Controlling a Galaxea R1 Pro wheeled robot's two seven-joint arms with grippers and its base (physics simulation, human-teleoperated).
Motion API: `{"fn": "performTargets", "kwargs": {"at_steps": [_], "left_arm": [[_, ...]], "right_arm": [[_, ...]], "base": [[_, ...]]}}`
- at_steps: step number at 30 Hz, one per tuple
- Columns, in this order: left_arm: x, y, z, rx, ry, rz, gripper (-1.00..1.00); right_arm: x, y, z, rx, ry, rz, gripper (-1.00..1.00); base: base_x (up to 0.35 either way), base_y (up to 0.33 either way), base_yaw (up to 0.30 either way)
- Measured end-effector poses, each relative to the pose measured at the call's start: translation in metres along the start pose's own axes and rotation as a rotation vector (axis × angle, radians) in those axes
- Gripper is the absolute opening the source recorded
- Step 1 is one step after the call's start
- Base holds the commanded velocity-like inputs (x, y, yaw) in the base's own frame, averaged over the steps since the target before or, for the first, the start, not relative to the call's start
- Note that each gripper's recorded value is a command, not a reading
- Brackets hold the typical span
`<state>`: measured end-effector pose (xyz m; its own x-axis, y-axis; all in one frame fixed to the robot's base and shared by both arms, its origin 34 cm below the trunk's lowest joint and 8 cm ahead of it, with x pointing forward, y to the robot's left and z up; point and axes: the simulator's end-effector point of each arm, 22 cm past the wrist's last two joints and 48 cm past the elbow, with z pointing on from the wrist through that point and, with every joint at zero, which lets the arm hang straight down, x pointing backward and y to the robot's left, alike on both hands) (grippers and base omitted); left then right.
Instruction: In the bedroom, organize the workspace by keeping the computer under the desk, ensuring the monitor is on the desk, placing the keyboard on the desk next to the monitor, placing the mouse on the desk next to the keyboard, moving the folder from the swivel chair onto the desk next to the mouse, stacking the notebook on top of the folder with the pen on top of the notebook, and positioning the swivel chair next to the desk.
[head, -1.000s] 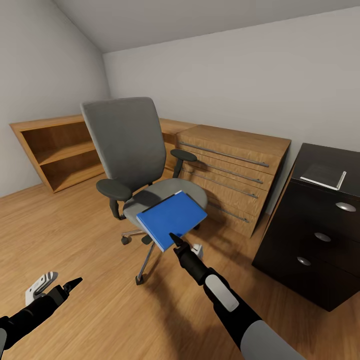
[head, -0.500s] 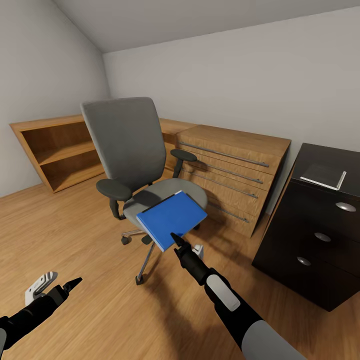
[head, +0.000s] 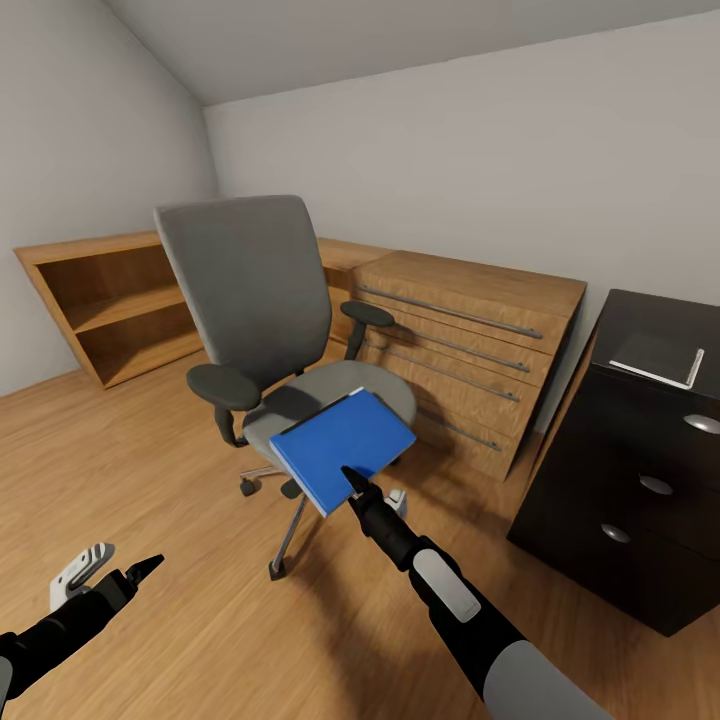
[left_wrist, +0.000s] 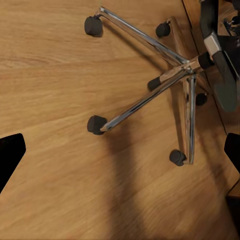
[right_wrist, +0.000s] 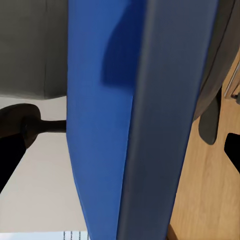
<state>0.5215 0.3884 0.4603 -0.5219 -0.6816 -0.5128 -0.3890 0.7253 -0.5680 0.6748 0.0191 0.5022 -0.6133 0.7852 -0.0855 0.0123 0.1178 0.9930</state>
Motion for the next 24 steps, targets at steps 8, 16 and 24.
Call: {"fn": "performTargets", "kwargs": {"at_steps": [8, 16, 24], "left_arm": [[0.0, 0.0, 0.0, 0.0, 0.0, 0.0, 1.0], [-0.0003, 0.0004, -0.0002, -0.001, -0.001, 0.0, 1.0], [-0.0004, 0.0005, -0.0002, -0.001, -0.001, -0.001, 1.0]], "right_arm": [[0.0016, -0.0011, 0.0002, 0.003, 0.003, 0.0, 1.0], [0.0033, -0.0005, 0.0006, 0.002, 0.006, -0.001, 1.0], [0.0051, 0.0002, 0.0012, 0.002, 0.009, -0.001, 1.0]], "base": [[0.002, 0.0, 0.0], [0.0, 0.0, 0.0], [0.0, 0.0, 0.0]]}}
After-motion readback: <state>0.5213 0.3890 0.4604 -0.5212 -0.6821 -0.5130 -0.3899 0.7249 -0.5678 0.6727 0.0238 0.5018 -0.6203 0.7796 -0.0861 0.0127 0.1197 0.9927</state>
